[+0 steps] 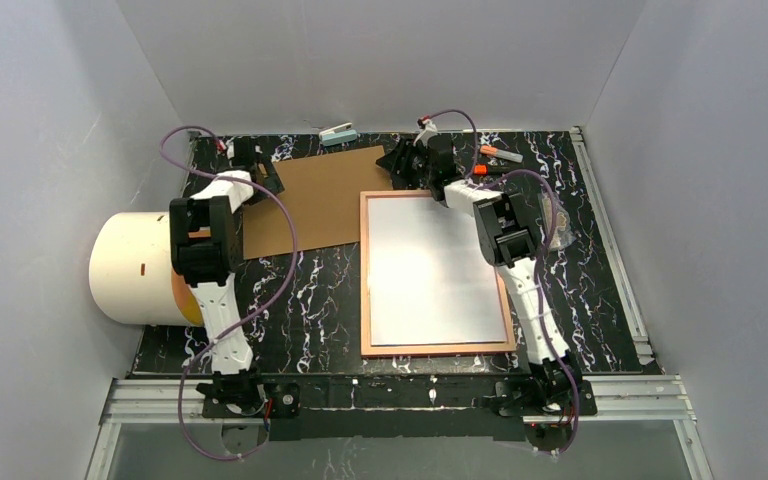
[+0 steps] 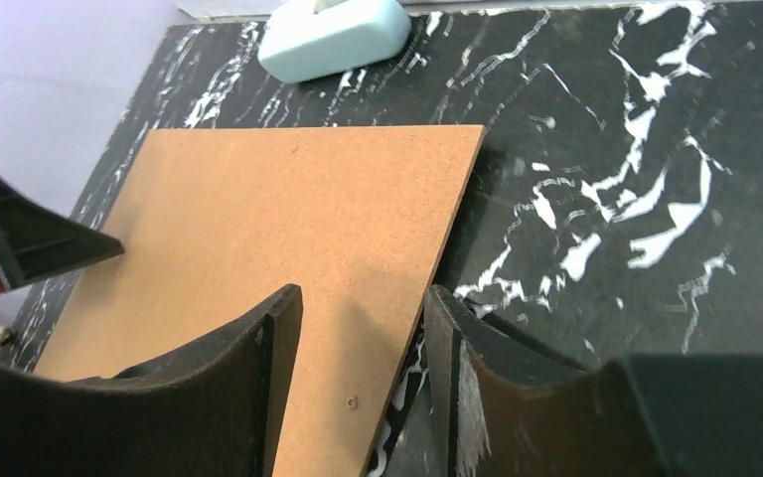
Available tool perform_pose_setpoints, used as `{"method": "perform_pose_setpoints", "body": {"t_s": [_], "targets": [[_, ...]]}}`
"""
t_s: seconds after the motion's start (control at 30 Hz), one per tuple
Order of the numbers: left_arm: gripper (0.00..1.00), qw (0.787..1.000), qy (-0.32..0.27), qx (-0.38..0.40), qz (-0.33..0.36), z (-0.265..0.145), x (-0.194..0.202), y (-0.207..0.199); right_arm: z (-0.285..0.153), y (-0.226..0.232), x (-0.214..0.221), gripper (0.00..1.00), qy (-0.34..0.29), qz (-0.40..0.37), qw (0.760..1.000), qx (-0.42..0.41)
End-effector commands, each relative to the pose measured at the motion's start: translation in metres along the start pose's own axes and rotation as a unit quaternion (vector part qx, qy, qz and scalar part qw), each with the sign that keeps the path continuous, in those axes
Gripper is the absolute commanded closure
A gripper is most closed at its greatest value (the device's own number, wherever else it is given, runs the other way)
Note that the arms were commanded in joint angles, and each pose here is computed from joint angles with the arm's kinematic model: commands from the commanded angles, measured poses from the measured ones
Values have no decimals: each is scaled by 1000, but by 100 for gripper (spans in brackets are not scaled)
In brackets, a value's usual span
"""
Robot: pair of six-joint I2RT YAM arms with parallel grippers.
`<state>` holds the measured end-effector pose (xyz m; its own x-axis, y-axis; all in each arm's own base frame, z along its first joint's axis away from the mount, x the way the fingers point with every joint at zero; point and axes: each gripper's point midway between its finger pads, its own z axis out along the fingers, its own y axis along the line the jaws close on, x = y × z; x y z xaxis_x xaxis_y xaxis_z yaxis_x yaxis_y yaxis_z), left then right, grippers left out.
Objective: Put the photo into the frame
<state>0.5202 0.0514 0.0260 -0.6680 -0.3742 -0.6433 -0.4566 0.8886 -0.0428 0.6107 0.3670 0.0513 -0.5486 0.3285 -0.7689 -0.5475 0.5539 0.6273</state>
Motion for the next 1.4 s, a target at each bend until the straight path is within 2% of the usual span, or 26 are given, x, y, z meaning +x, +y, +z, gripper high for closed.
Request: {"method": "perform_pose_setpoints", "body": {"t_s": [0.0,0.13,0.3,0.37,0.4,0.5,0.7,0.87,0.97,1.2,1.37], "targets": [[2,999,-38,-25,-16,-58,-36,-1,-15,44,-37,44,7,-17,998,52],[2,998,-58,-28,-18,-85,-53,5,-46,56,-56,44,15,-10,993,114],[2,997,-73,-25,-21,-122,-64,12,-91,93,-36,44,76,22,988,135],[2,997,-68,4,-31,-136,-60,6,-105,123,-6,44,122,57,984,116],[2,997,-61,36,-27,-146,-51,-12,-112,136,9,44,141,71,981,113],[7,995,-33,96,-25,-168,-23,-34,-130,172,59,44,181,108,970,120],[20,988,9,156,8,-191,32,-58,-146,231,149,44,274,103,948,127],[25,987,25,158,13,-183,57,-56,-151,230,198,44,324,121,926,152],[26,990,35,139,16,-171,69,-50,-153,219,210,44,329,120,920,175],[29,993,60,97,21,-138,98,-37,-157,178,204,44,287,74,918,264],[30,995,68,65,25,-125,111,-24,-178,152,205,44,291,42,899,324]]}}
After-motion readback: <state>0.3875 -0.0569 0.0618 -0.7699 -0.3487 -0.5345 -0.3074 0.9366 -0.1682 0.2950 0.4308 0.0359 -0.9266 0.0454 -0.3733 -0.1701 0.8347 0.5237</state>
